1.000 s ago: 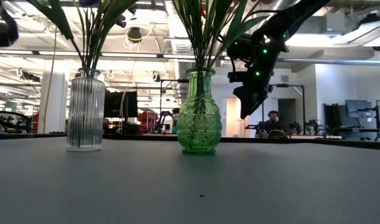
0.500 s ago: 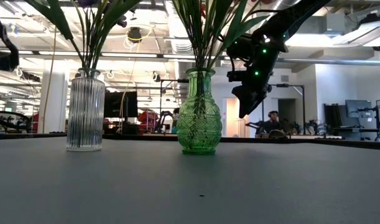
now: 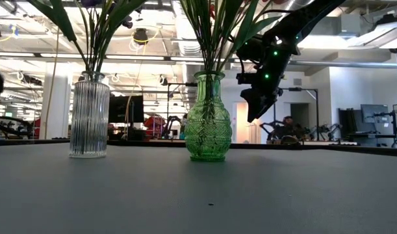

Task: Sort flowers into vase by color
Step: Put the violet flowers into the transparent vase

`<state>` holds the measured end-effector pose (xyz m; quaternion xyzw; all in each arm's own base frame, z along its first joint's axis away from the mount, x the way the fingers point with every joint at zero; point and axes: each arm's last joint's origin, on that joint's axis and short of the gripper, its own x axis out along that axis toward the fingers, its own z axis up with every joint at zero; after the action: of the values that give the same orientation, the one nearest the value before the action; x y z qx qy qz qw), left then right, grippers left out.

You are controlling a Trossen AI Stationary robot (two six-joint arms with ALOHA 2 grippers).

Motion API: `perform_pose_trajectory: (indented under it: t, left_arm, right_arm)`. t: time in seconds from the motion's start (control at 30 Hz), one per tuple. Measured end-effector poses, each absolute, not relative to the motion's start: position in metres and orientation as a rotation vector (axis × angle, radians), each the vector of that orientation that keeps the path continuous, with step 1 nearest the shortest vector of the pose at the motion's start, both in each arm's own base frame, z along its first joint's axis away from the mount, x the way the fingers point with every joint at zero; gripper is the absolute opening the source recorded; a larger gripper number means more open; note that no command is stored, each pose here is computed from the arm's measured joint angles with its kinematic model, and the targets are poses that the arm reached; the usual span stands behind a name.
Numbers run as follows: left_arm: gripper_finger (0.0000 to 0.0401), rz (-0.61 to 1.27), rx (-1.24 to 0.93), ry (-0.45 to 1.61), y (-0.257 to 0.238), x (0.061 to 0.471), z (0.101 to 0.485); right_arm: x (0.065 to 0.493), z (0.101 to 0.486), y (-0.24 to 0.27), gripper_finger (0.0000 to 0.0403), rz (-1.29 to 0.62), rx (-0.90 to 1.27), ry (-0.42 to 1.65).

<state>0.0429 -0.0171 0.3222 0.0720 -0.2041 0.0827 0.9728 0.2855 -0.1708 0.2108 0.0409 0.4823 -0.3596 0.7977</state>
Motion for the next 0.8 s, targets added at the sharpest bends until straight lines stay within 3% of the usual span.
perform_pose_trajectory:
  t: [0.2,0.47,0.63,0.8]
  left_arm:
    - [0.0,0.326,0.03,-0.466,-0.007,0.039,0.29]
    - [0.0,0.357,-0.152,-0.515,-0.012,0.047,0.261]
    - [0.0,0.476,-0.272,-0.477,-0.014,0.059,0.229]
    - [0.0,0.564,-0.41,-0.466,-0.01,0.067,0.221]
  right_arm:
    - [0.285,0.211,-0.171,0.0264,-0.772,0.09,1.038]
    - [0.287,0.21,-0.168,0.0264,-0.755,0.093,1.035]
    - [0.288,0.211,-0.167,0.0264,-0.739,0.097,1.026]
    - [0.291,0.21,-0.162,0.0265,-0.724,0.091,1.032]
